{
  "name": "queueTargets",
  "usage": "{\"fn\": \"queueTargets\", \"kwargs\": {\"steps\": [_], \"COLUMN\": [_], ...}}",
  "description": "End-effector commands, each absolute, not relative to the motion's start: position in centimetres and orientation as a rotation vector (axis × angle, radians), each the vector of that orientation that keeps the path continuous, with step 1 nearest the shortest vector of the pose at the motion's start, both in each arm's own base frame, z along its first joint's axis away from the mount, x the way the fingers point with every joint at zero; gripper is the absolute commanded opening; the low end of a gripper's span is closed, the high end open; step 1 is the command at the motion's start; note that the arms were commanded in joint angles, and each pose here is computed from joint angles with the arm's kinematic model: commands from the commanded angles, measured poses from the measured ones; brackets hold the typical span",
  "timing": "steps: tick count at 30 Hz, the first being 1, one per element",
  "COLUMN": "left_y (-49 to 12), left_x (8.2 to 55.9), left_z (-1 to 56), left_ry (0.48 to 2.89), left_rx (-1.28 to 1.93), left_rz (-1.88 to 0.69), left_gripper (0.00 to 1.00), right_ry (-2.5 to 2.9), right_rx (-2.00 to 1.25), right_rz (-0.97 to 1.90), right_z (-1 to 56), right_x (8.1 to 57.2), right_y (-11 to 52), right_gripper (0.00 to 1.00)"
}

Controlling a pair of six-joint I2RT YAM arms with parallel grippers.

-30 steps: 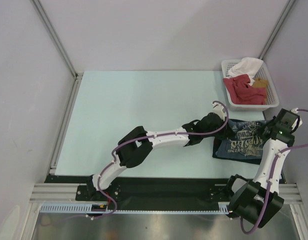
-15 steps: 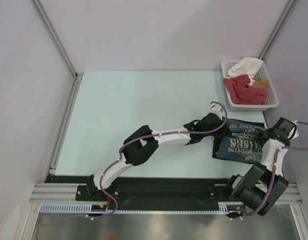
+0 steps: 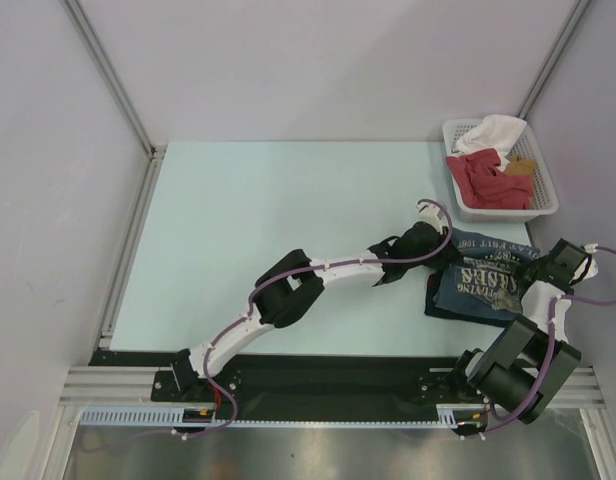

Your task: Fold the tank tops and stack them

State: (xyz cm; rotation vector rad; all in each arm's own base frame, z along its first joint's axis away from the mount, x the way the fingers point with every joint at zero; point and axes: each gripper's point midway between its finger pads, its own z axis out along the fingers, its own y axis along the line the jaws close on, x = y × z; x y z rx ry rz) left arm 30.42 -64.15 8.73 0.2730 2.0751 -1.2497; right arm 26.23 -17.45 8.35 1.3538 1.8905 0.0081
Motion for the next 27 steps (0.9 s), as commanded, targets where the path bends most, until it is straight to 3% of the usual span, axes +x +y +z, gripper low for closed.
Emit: {"fn": "queueTargets", "kwargs": {"steps": [1, 3, 5, 6, 7, 8, 11, 17, 19, 23, 26, 27], "left_y": [-64.1, -64.3, -64.1, -64.1, -63.9, -63.7, -63.1, -61.0, -60.7, -60.1, -59.8, -59.7], "left_x": [33.3, 33.5, 33.8, 33.8, 33.8, 33.7, 34.3, 35.2, 34.9, 34.3, 33.4, 33.0], "left_z": [10.2, 9.4, 9.0, 8.7, 8.5, 8.4, 10.0, 15.1, 15.9, 17.9, 19.0, 19.3], "left_ry": [2.032, 2.065, 2.083, 2.091, 2.099, 2.108, 2.074, 1.975, 1.962, 1.948, 1.933, 1.926], "left_rx": [0.215, 0.215, 0.207, 0.207, 0.204, 0.201, 0.209, 0.24, 0.263, 0.282, 0.312, 0.323], "left_rz": [-1.249, -1.243, -1.231, -1.227, -1.221, -1.213, -1.165, -1.136, -1.119, -1.084, -1.058, -1.053], "left_gripper": [0.18, 0.26, 0.33, 0.38, 0.45, 0.62, 0.83, 0.8, 0.79, 0.79, 0.79, 0.77], "right_ry": [1.729, 1.728, 1.747, 1.74, 1.736, 1.744, 1.73, 1.732, 1.721, 1.721, 1.725, 1.745], "right_rx": [1.33, 1.367, 1.392, 1.41, 1.43, 1.439, 1.405, 1.311, 1.289, 1.24, 1.191, 1.189], "right_rz": [-0.056, -0.076, -0.067, -0.06, -0.074, -0.079, -0.083, -0.135, -0.225, -0.345, -0.335, -0.32], "right_z": [10.7, 10.0, 8.9, 8.7, 8.6, 8.3, 9.6, 12.8, 14.5, 16.7, 17.8, 17.7], "right_x": [27.3, 27.1, 27.1, 27.1, 27.0, 27.0, 27.5, 27.5, 27.0, 26.5, 26.7, 26.7], "right_y": [-20.2, -20.5, -20.4, -20.5, -20.7, -20.8, -21.2, -21.1, -21.6, -21.4, -20.4, -19.7], "right_gripper": [0.05, 0.08, 0.22, 0.49, 0.61, 0.65, 0.69, 0.71, 0.82, 0.85, 0.84, 0.76]}}
